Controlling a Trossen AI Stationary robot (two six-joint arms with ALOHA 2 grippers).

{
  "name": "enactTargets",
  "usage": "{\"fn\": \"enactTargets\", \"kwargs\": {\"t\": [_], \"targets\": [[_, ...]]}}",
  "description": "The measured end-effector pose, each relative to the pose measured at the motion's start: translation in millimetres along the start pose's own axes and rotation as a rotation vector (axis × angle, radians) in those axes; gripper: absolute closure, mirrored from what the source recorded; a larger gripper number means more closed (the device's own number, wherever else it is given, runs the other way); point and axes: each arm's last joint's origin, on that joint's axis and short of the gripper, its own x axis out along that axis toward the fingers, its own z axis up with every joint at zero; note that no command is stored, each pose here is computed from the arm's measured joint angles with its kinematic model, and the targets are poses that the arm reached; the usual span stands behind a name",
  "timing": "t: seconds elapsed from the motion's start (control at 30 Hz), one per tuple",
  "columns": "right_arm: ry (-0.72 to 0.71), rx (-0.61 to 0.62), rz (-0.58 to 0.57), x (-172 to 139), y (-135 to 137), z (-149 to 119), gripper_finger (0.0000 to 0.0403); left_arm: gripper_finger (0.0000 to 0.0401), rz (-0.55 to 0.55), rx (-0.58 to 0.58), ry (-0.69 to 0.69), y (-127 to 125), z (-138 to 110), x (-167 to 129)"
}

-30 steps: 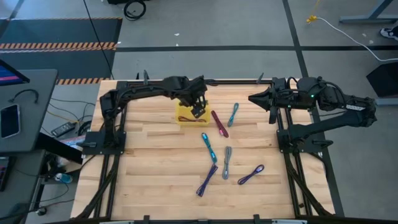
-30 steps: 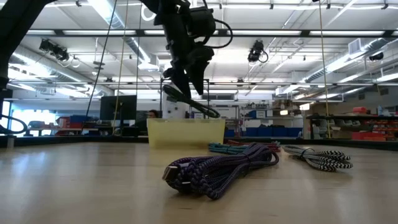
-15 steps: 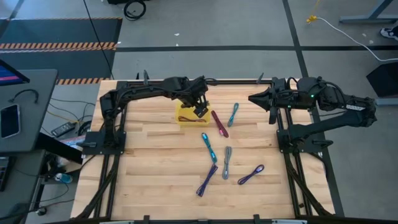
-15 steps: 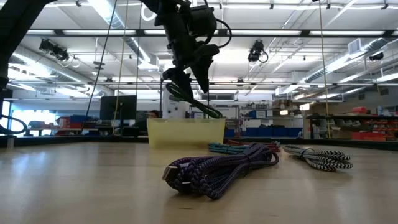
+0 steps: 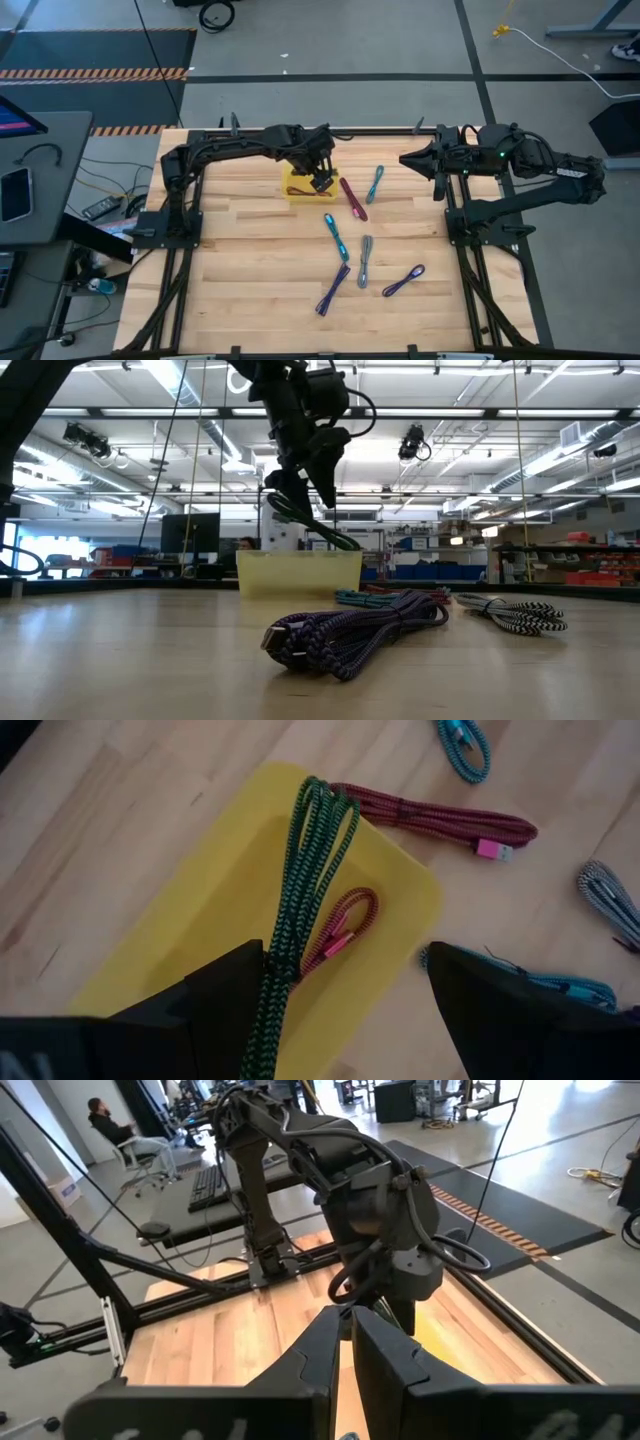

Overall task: Pick and place USB-C Cables
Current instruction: Put the green charger cable into the bin

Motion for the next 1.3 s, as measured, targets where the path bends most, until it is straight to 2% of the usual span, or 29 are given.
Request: {"fn": "enactTargets", "kwargs": {"t": [0.2, 0.37, 0.5, 0.83, 1.0, 1.1, 1.2, 1.3], "targets": [[0.000, 0.000, 0.000, 0.0, 0.0, 0.0, 0.0364, 0.0113, 0.001, 0.080, 0.001, -1.4, -0.5, 0.0], [0.000, -0.006, 0.000, 0.0, 0.0, 0.0, 0.0364, 0.0113, -0.001, 0.063, 0.007, -1.6, -1.2, 0.0], [0.000, -0.026, 0.001, 0.0, 0.0, 0.0, 0.0364, 0.0113, 0.001, 0.155, 0.009, -3.3, -1.9, 0.0], [0.004, -0.035, 0.019, 0.0, 0.6, -0.1, 0.0364, 0.0112, 0.134, 0.162, 0.077, 2.9, -9.9, -0.6], [0.004, -0.034, 0.019, 0.0, 0.6, -0.1, 0.0364, 0.0112, 0.133, 0.023, 0.125, 3.9, -14.9, -1.2], [0.004, -0.034, 0.019, 0.0, 0.6, -0.1, 0.0364, 0.0112, 0.134, -0.067, 0.109, 3.3, -13.9, -1.1], [0.004, -0.034, 0.019, 0.1, 0.6, -0.1, 0.0364, 0.0112, 0.106, -0.160, 0.016, 1.1, -5.3, 0.1], [0.004, -0.027, 0.019, 0.1, 0.6, -0.1, 0.0364, 0.0112, 0.053, -0.188, -0.107, -2.8, 7.0, -0.1]]}}
